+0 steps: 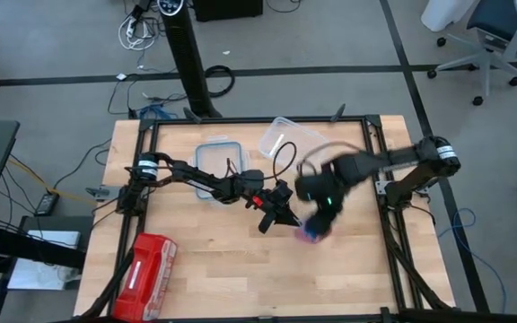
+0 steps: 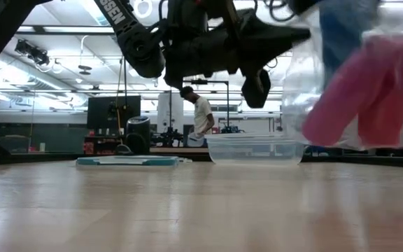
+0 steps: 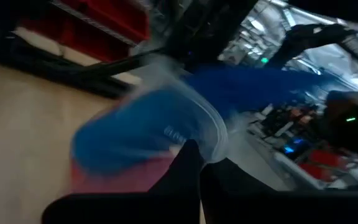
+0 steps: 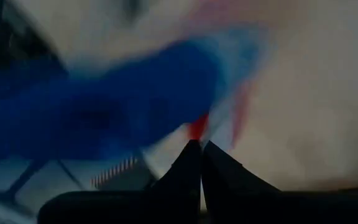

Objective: Roll bandage
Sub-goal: Put the blue bandage into the transparent zip bag

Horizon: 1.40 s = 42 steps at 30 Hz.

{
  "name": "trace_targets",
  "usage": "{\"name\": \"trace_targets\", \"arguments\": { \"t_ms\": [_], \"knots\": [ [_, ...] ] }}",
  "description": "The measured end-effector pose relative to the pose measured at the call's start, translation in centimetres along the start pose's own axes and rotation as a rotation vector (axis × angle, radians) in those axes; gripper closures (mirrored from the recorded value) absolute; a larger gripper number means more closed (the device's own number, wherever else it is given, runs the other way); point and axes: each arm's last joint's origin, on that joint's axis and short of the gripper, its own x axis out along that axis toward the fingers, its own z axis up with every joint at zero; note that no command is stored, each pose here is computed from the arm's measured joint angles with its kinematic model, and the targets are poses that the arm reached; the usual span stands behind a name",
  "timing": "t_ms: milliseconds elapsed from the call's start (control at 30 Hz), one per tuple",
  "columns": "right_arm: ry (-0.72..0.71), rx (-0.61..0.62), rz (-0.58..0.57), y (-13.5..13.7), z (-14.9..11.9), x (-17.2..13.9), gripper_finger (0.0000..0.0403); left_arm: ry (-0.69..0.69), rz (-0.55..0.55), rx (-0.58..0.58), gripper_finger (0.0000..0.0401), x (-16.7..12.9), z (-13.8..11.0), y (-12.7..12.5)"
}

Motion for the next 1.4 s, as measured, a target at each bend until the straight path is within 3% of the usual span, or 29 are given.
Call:
{"name": "trace_targets", "arguments": {
  "t_ms": [67,300,533,833,1033,1267,1400],
  "knots": [
    [-0.048,-0.017,-0.029,0.1,0.4,0.2,0.0400,0.003,0.006,-0.002,0.0401,0.0,0.0,0.1],
    [-0.009,-0.043,-0.014,0.0,-0.5,-0.2,0.0374,0.015,0.023,-0.003,0.0401,-0.1,-0.2,0.3],
    [0.022,0.028,0.030,-0.2,-2.1,-1.5,0.0340,0.027,0.049,-0.007,0.0401,-0.1,-0.4,0.4],
    [-0.190,-0.151,0.128,2.9,-2.7,-1.1,0.0329,0.021,0.063,-0.007,0.0401,-0.1,-0.4,0.5],
    [-0.365,-0.186,0.092,4.9,-4.1,-0.6,0.0337,0.021,0.077,-0.008,0.0401,-0.1,-0.4,0.6],
    [-0.498,-0.231,0.140,7.3,-6.7,0.1,0.0346,0.046,0.108,-0.011,0.0401,-0.2,-0.7,0.8],
    [-0.554,-0.194,0.121,7.8,-7.8,0.3,0.0355,0.043,0.106,-0.009,0.0401,-0.1,-0.7,0.8]
  ]
}}
